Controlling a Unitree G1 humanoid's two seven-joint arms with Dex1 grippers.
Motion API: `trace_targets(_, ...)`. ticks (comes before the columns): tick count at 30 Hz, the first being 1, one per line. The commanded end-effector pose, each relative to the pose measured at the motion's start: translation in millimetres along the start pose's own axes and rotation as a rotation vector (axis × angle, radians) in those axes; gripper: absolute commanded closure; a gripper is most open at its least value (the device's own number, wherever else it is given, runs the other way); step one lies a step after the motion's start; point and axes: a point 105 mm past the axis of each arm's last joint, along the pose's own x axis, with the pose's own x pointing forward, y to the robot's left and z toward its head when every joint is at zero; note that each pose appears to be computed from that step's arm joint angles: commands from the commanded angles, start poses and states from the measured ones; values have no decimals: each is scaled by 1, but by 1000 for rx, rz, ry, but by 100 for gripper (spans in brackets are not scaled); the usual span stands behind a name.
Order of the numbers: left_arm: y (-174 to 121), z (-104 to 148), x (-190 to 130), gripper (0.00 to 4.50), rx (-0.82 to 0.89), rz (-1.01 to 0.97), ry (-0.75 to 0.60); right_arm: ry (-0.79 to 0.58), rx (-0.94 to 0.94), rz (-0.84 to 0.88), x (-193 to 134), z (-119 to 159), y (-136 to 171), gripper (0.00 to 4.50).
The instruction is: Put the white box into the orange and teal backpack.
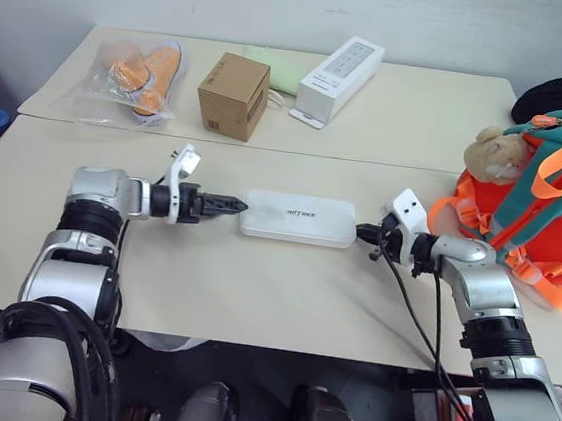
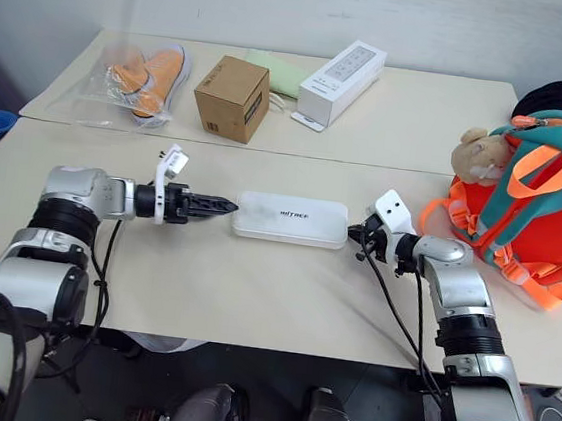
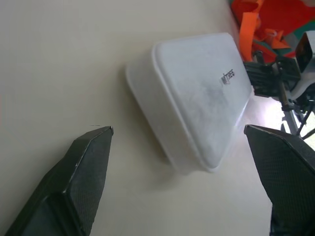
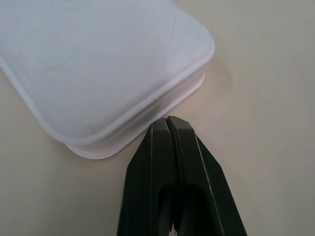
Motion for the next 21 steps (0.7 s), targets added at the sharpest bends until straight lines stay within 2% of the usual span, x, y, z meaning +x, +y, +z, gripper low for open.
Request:
trace_targets(1,-6,-11,27,1,-42,-24,67,-42,-37,-2,1,15,-1,450)
trace_targets(5,-19,-10,51,1,-33,-72,81,-43,-25,-13,-2,11,-1,450)
trace_targets(10,-28,-3,54,1,-40,-117,61,-42,-18,-23,-5,6,0,450)
trace_targets(13,-29,2,47,60,-35,-130,42,-41,-12,-31,-7,3,0,450)
trace_targets(20,-33,5,33,277,-22,-178,57,-46,-6,-44,-12,-3,2,450)
trace_targets(21,-34,6,31,297,-22,-188,53,-48,-5,-47,-13,-4,3,450)
